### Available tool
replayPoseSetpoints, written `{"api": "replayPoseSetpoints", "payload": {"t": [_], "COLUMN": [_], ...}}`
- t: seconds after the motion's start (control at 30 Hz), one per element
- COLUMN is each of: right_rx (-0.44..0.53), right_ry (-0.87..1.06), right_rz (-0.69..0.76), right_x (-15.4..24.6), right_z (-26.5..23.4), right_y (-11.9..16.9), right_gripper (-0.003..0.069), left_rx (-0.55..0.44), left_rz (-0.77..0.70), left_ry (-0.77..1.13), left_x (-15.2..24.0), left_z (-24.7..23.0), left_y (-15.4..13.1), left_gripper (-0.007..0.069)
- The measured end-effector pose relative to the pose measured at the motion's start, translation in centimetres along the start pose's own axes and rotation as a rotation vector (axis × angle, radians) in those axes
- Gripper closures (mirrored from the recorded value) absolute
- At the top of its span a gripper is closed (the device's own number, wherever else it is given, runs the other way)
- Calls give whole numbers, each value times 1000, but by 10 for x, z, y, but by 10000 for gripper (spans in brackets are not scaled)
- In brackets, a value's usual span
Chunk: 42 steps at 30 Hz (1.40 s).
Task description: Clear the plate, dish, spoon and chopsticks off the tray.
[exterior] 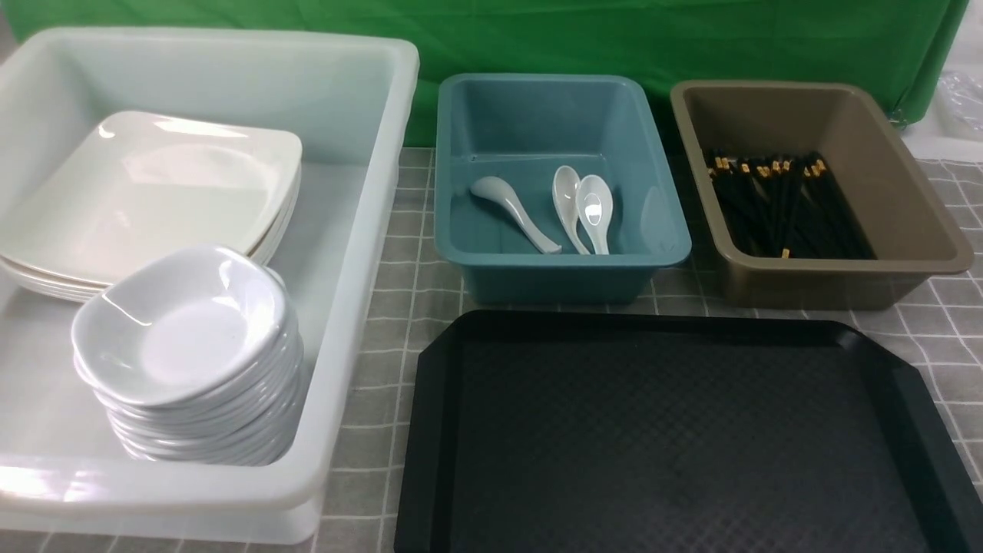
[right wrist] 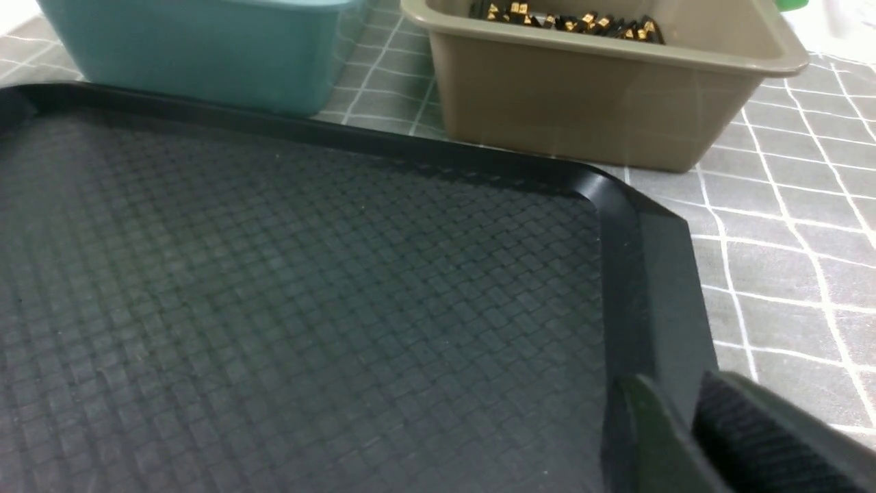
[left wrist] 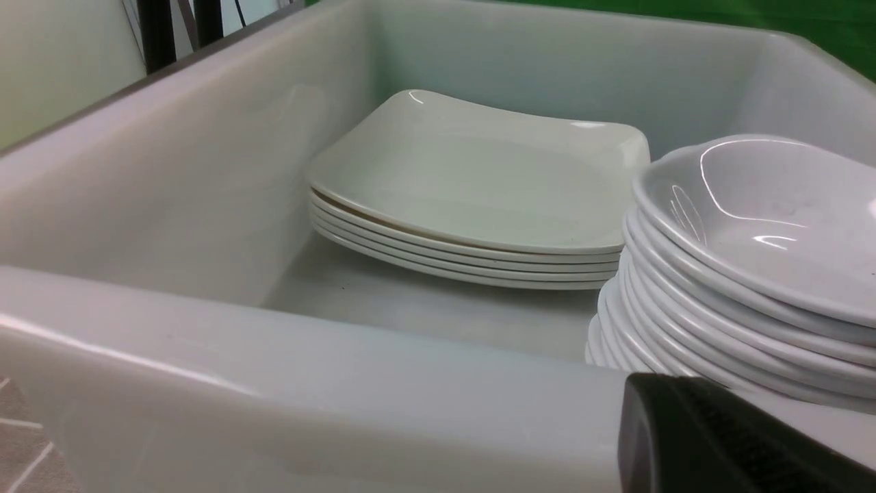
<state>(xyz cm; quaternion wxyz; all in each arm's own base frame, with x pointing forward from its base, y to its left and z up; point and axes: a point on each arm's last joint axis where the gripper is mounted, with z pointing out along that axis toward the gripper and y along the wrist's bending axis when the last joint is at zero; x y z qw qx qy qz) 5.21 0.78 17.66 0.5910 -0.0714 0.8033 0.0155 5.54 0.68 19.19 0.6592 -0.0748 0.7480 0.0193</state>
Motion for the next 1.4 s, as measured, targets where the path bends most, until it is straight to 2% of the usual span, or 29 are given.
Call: {"api": "replayPoseSetpoints", "payload": {"t": [1.4], "right_rx": [0], "right_ry": [0], "right_rz": [0], "right_x": [0], "right_z": [0], "right_y": [0], "right_gripper": [422], "left_rx": [-1], "left_rz": [2], "left_ry": [1], "left_x": [0], "left_z": [0], "left_y": [0], "left_gripper": [614]}}
